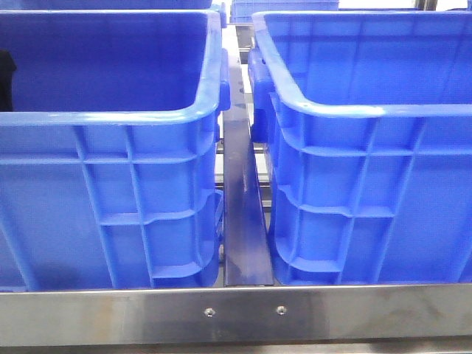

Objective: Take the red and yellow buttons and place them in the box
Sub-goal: 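Lower the left gripper into the button crate and grasp a yellow-capped button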

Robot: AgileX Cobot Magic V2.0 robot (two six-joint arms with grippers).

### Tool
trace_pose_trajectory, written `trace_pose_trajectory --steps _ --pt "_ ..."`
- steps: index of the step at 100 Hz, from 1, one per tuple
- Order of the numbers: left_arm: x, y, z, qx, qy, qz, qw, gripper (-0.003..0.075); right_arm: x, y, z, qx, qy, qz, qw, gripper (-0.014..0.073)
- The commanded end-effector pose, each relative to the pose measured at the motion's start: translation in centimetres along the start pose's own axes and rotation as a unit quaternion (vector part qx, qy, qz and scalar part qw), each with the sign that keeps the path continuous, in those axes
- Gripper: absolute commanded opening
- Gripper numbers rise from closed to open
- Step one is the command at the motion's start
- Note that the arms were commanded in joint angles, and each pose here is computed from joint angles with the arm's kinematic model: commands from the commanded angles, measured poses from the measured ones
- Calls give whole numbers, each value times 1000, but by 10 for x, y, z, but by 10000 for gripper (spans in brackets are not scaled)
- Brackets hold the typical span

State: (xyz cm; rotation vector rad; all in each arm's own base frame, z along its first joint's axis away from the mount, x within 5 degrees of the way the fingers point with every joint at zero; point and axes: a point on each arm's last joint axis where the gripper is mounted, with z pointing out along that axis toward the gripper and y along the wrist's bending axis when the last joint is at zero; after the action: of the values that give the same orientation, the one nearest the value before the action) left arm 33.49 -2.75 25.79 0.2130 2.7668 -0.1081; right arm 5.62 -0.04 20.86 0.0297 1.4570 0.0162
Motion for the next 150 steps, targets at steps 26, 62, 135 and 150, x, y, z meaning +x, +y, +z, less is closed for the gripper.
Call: trace_pose_trajectory --steps 26,62,135,150 --pt "-13 -1 1 -7 -34 6 999 522 -15 2 -3 -8 -63 -9 998 -69" --pt "-13 -1 1 -7 -33 7 999 216 -15 2 -3 -8 -63 -9 998 -69" --pt "-1 -75 -111 148 -230 151 950 198 -15 2 -3 -8 -63 -9 998 -69" --pt "10 -113 -127 211 -248 203 923 198 -15 2 -3 -8 -63 -9 998 -69"
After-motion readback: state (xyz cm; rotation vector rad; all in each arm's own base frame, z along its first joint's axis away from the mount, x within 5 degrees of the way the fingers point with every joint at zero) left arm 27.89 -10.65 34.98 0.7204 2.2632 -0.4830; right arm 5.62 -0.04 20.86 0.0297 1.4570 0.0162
